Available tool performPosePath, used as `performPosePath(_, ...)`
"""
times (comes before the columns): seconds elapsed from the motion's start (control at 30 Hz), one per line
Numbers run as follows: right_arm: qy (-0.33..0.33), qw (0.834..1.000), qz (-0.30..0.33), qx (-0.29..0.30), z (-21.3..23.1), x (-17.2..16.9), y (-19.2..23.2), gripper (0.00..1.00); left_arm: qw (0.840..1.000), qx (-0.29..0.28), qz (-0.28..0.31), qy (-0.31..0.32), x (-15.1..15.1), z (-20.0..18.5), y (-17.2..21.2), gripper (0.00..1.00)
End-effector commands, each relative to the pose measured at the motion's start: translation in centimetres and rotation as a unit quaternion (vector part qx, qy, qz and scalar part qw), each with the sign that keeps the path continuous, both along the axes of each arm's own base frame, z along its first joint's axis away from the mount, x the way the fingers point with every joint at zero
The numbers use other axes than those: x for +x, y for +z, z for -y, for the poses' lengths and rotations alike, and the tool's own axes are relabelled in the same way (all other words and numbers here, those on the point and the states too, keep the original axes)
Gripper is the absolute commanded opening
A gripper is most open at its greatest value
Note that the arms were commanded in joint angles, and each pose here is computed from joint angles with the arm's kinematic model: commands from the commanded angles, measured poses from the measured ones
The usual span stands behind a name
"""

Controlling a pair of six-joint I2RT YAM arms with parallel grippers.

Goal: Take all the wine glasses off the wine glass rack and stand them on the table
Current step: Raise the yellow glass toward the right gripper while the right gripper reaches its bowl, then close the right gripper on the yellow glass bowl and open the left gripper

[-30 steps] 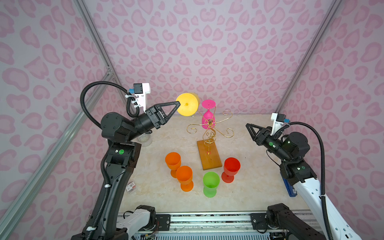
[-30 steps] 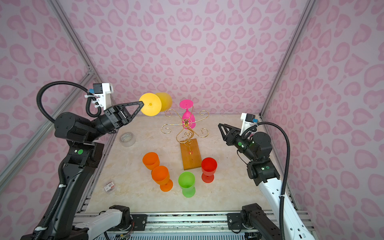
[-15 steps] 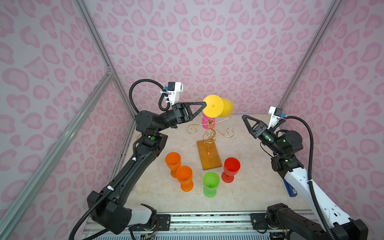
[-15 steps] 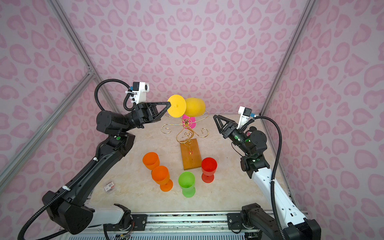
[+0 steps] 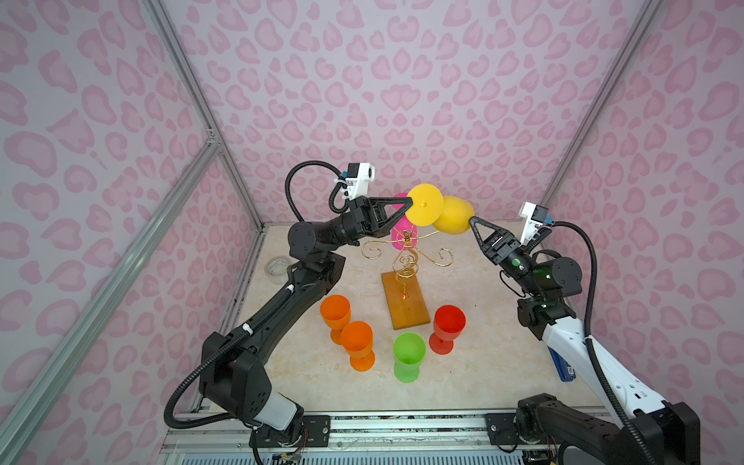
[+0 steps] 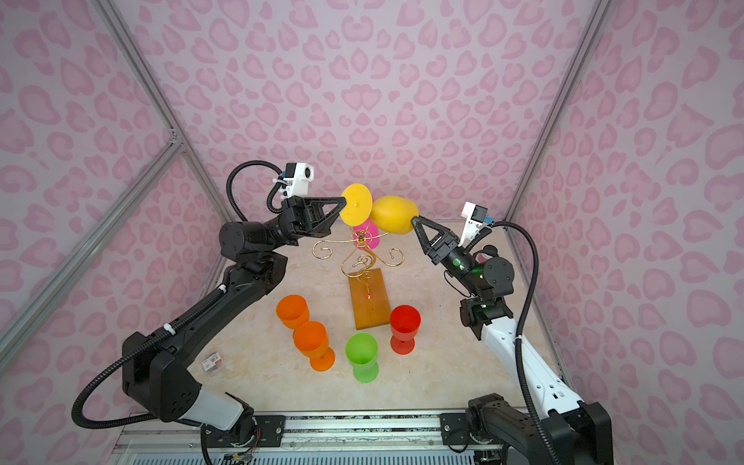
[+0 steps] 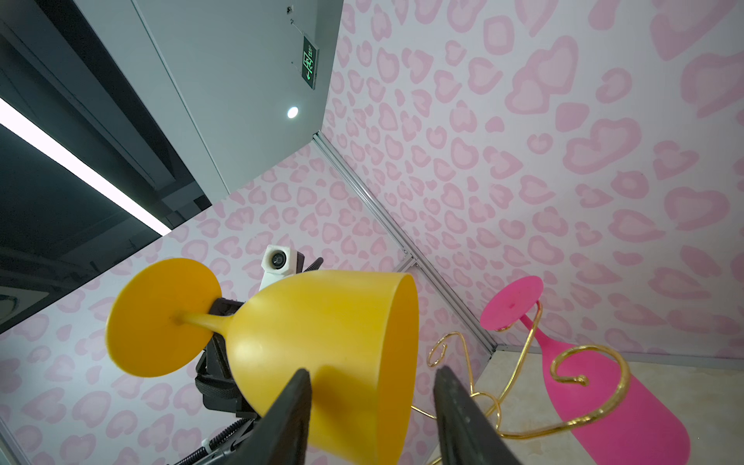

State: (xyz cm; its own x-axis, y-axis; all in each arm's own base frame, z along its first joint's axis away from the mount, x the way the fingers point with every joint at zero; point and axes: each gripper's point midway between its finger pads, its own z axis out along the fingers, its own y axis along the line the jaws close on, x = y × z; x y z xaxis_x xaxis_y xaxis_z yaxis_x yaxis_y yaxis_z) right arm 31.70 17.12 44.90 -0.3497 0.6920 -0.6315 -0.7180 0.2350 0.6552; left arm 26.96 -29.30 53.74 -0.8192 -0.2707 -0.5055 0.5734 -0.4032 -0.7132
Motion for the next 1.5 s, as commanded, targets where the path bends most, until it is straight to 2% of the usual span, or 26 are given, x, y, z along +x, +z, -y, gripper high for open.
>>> performPosePath(0.0,0.014,1.0,0.024,0.005,-0.3,-0.7,0.8,0.49,1.0,-0.023,0.017,-0.006,-0.5,-0.4,0.6,0.02)
performPosePath(0.43,0.083,0.993,0.073,0.034,-1.2,-2.4,1.7,0.39,0.997,-0.051,-0.022,-0.051,0.7,0.1,0.0,0.02)
performPosePath(0.63,0.112,0.989,0.092,0.035,-1.7,-3.3,1.8,0.26,0.995,-0.063,-0.037,-0.072,1.2,0.3,0.0,0.02)
performPosePath(0.87,0.16,0.976,0.137,0.063,-1.7,-5.2,2.6,0.15,0.991,-0.079,-0.05,-0.097,1.7,0.3,0.0,0.03)
performPosePath(1.2,0.163,0.974,0.147,0.053,-2.2,-5.2,2.7,0.0,0.99,-0.082,-0.043,-0.106,1.4,0.3,0.3,0.3)
performPosePath(1.23,0.162,0.974,0.147,0.054,-2.1,-5.1,2.8,0.0,0.99,-0.081,-0.042,-0.106,1.4,0.3,0.3,0.35)
performPosePath(1.3,0.16,0.974,0.148,0.055,-2.1,-5.1,3.0,0.0,0.99,-0.08,-0.036,-0.106,1.2,0.2,0.3,0.52)
performPosePath(1.33,0.157,0.975,0.15,0.054,-2.0,-5.0,3.2,0.0,0.991,-0.078,-0.033,-0.107,1.1,0.2,0.3,0.58)
performPosePath(1.47,0.137,0.978,0.149,0.053,-1.2,-4.4,3.6,0.0,0.992,-0.069,-0.022,-0.101,0.6,0.2,-0.1,0.67)
